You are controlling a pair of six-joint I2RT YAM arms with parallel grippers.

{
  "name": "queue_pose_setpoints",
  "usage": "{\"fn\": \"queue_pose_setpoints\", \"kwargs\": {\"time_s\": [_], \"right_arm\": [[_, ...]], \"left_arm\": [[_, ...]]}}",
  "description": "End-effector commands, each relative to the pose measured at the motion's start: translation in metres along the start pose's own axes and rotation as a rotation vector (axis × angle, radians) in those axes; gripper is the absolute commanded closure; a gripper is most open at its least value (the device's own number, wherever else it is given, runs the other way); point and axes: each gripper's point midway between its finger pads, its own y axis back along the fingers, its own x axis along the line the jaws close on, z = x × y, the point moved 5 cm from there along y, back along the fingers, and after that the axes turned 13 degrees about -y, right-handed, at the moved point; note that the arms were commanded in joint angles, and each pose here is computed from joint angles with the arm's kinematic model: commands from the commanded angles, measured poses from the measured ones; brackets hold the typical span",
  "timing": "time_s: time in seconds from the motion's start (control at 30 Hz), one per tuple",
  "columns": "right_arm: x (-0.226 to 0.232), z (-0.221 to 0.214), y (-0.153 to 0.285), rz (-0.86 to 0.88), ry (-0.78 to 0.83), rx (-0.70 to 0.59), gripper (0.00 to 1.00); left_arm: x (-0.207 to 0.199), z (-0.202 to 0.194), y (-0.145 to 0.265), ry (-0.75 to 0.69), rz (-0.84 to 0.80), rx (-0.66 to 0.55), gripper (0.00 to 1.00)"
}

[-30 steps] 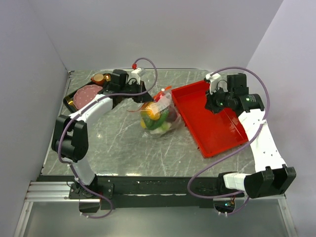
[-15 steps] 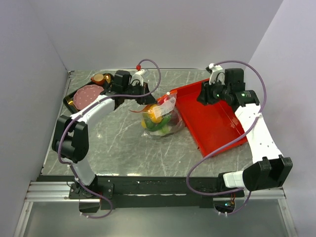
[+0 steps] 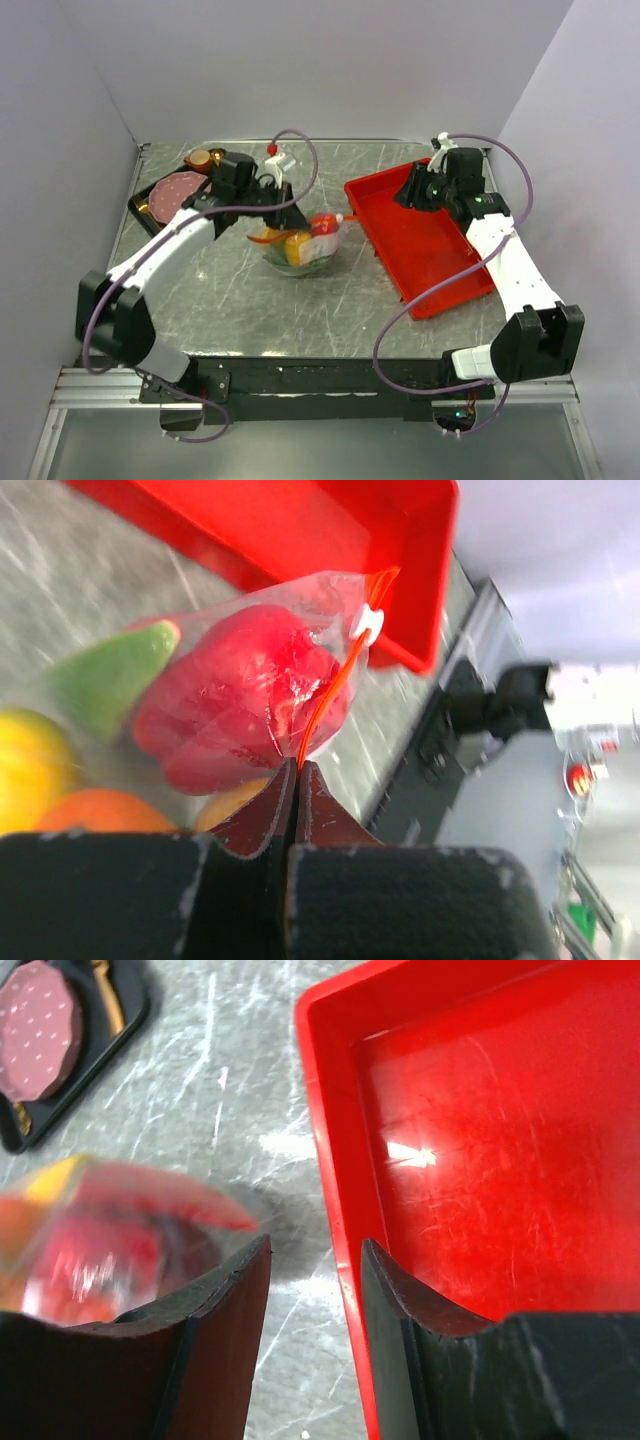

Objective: Place the food in the zip-top bag and seal the zipper
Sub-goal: Place the zipper food storage bag at the center of the board, then reset both arms

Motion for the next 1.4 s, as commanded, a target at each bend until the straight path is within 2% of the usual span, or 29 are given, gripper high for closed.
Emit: {"fn": "queue_pose_setpoints", "kwargs": {"time_s": [0.0, 0.13, 0.2, 0.33, 0.43, 0.47, 0.53, 0.57, 0.6, 0.67, 0.73, 0.77, 0.87, 0.93, 1.13, 1.17, 1.2, 1.27, 1.37], "right_arm": [[-0.007, 0.003, -0.011, -0.049, -0.048, -0.018, 0.52], [-0.013, -0.01, -0.013, -0.056, -0.071, 0.004, 0.52], [-0.013, -0.013, -0.011, -0.037, -0.071, -0.012, 0.52], [-0.021, -0.024, -0.009, -0.062, -0.076, 0.0, 0.51], [-0.025, -0.029, -0.007, -0.081, -0.071, 0.004, 0.51], [-0.025, -0.029, -0.006, -0.081, -0.068, 0.001, 0.51], [-0.028, -0.032, -0.006, -0.086, -0.068, 0.001, 0.51], [-0.028, -0.033, -0.006, -0.085, -0.065, 0.0, 0.51], [-0.032, -0.034, -0.006, -0.103, -0.065, -0.001, 0.51], [-0.036, -0.035, -0.007, -0.132, -0.075, -0.01, 0.5], [-0.042, -0.036, -0.007, -0.163, -0.079, -0.017, 0.49], [-0.044, -0.037, -0.008, -0.176, -0.086, -0.015, 0.49], [-0.047, -0.033, -0.007, -0.205, -0.099, -0.049, 0.44], [-0.049, -0.032, -0.006, -0.212, -0.104, -0.069, 0.42], [-0.055, -0.014, -0.001, -0.262, -0.113, -0.161, 0.42], [-0.054, -0.009, 0.001, -0.255, -0.111, -0.19, 0.42], [-0.056, -0.007, 0.002, -0.25, -0.113, -0.204, 0.36], [-0.053, -0.001, 0.005, -0.215, -0.111, -0.259, 0.35], [-0.054, 0.006, 0.009, -0.203, -0.101, -0.333, 0.29]], "left_arm": [[-0.027, -0.04, 0.006, 0.001, -0.016, 0.075, 0.99], [-0.024, -0.077, -0.004, 0.049, 0.017, 0.121, 0.99], [-0.032, -0.093, -0.008, 0.065, -0.002, 0.143, 0.99], [-0.063, -0.1, -0.016, 0.077, -0.102, 0.131, 0.98], [-0.081, -0.118, -0.023, 0.077, -0.151, 0.189, 0.66], [-0.089, -0.126, -0.026, 0.073, -0.173, 0.225, 0.53], [-0.103, -0.131, -0.028, 0.045, -0.186, 0.253, 0.45], [-0.112, -0.124, -0.025, 0.015, -0.213, 0.234, 0.11], [-0.117, -0.12, -0.023, -0.005, -0.213, 0.228, 0.05], [-0.127, -0.096, -0.013, -0.049, -0.187, 0.152, 0.01], [-0.121, -0.078, -0.006, -0.09, -0.081, 0.105, 0.01], [-0.125, -0.056, 0.002, -0.118, -0.035, 0.045, 0.01], [-0.1, -0.017, 0.017, -0.12, 0.21, -0.072, 0.01], [-0.072, 0.002, 0.029, -0.094, 0.351, -0.149, 0.01], [0.029, 0.029, 0.07, 0.098, 0.676, -0.244, 0.01], [0.039, 0.033, 0.074, 0.104, 0.705, -0.253, 0.01], [0.047, 0.034, 0.079, 0.106, 0.735, -0.264, 0.01], [0.063, 0.042, 0.089, 0.123, 0.808, -0.322, 0.01], [0.074, 0.051, 0.091, 0.127, 0.855, -0.384, 0.01]]}}
